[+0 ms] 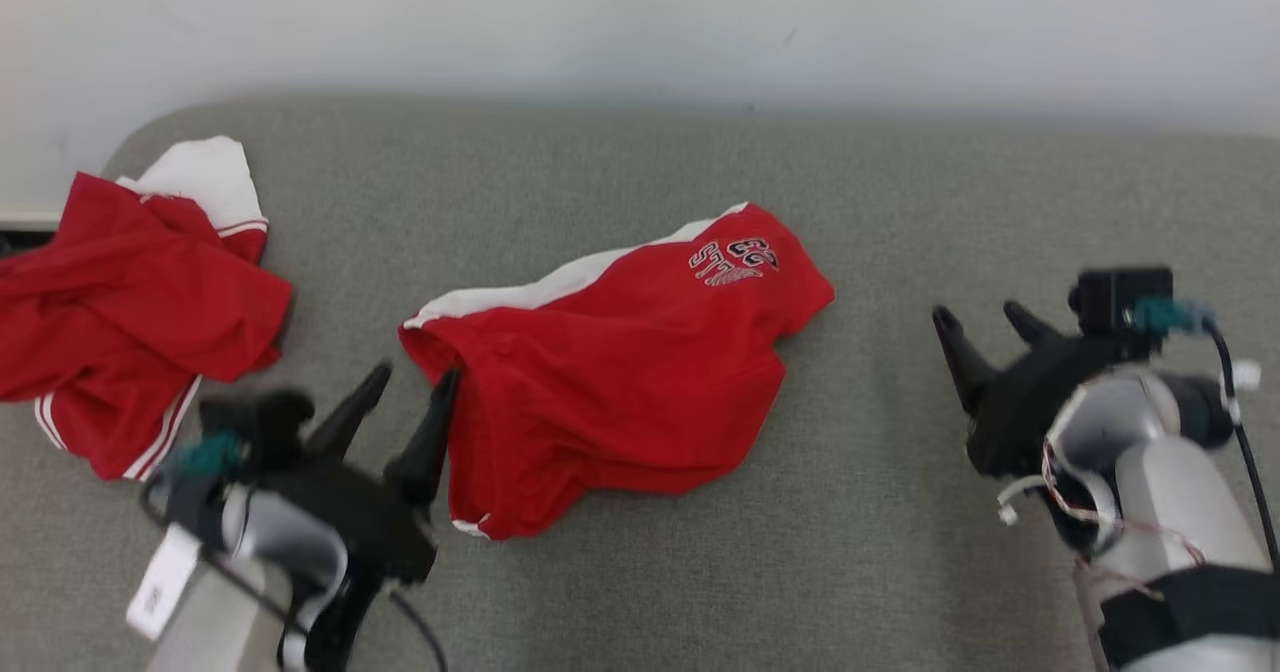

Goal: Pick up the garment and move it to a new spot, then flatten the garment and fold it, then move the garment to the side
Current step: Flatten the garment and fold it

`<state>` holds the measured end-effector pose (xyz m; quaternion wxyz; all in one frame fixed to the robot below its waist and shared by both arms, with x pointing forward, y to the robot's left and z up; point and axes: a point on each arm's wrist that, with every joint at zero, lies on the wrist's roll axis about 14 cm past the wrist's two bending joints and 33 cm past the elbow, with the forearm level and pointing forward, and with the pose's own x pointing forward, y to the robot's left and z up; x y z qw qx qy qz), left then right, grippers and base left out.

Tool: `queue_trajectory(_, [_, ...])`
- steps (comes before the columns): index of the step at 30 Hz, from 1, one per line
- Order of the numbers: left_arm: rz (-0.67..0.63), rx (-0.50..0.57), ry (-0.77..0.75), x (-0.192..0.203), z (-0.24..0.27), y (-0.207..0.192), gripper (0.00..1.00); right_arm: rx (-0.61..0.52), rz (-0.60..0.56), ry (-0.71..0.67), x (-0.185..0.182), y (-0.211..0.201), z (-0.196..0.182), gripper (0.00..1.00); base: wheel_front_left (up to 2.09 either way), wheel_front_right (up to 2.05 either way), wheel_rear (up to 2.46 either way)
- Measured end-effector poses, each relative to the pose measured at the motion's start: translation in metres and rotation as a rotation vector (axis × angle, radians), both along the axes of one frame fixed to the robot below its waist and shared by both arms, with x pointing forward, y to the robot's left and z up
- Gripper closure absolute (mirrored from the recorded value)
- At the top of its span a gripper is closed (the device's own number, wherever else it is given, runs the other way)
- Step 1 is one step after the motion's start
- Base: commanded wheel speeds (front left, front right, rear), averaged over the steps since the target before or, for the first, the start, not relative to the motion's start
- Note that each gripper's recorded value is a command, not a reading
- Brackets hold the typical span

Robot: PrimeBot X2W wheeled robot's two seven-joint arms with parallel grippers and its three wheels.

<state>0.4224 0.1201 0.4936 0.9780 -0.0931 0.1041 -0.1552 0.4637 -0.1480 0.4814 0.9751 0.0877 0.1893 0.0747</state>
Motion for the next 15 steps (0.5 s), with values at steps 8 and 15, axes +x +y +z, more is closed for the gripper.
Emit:
queue_trajectory(8, [-0.003,0.098,0.168,0.063,-0.004,-0.003,0.00,-0.123,0.088,0.091,0.061,0.024,0.016,0.00,0.00,0.00,0.00])
queue_trajectory(15, [0.073,0.129,0.313,0.096,-0.028,0.011,0.00,-0.183,0.111,0.171,0.100,0.034,0.004,0.00,0.00,0.00,0.00])
